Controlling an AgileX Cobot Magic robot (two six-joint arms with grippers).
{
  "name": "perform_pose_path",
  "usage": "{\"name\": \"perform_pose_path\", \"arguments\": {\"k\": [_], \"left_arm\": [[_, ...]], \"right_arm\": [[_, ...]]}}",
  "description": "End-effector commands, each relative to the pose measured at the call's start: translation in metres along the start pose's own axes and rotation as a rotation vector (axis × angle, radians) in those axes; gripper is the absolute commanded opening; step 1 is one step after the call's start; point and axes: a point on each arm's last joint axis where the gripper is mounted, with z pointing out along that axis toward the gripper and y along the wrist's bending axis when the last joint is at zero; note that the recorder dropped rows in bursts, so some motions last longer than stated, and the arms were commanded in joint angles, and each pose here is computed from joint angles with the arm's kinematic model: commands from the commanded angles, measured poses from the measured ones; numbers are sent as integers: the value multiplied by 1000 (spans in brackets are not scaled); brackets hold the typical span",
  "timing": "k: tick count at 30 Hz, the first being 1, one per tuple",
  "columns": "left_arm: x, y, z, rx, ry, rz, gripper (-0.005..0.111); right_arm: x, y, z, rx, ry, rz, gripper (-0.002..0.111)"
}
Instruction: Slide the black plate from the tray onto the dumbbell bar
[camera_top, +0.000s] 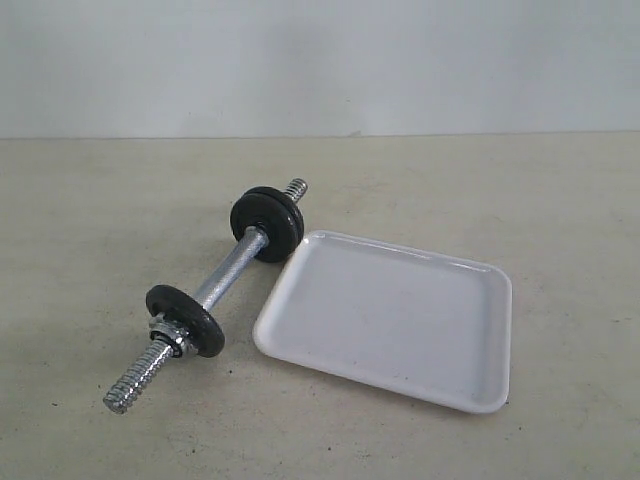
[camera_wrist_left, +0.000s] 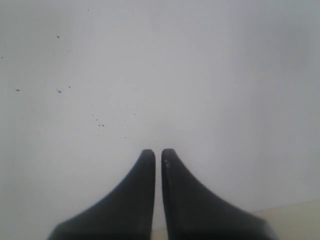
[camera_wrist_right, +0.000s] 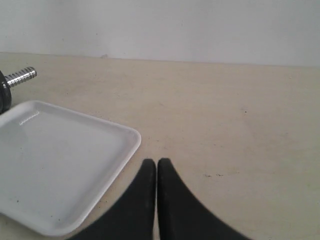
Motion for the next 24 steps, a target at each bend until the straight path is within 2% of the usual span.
{"name": "perform_pose_path", "arguments": {"k": [1,17,18,20,23,24], "left_arm": [[1,1,0,-13,-2,-9,4],[1,1,0,-13,-2,-9,4],[0,2,0,-24,-8,66,4],[2,1,-5,-25,-24,140,4],[28,5,-4,-87,65,185,4],[45,5,-4,-102,129,192,4]], "right_arm": [[3,0,0,4,36,-39,0],[4,0,0,4,40,-33,0],[4,0,0,4,40,-33,0],[4,0,0,4,40,-33,0],[4,0,0,4,40,-33,0],[4,0,0,4,38,-33,0]]}}
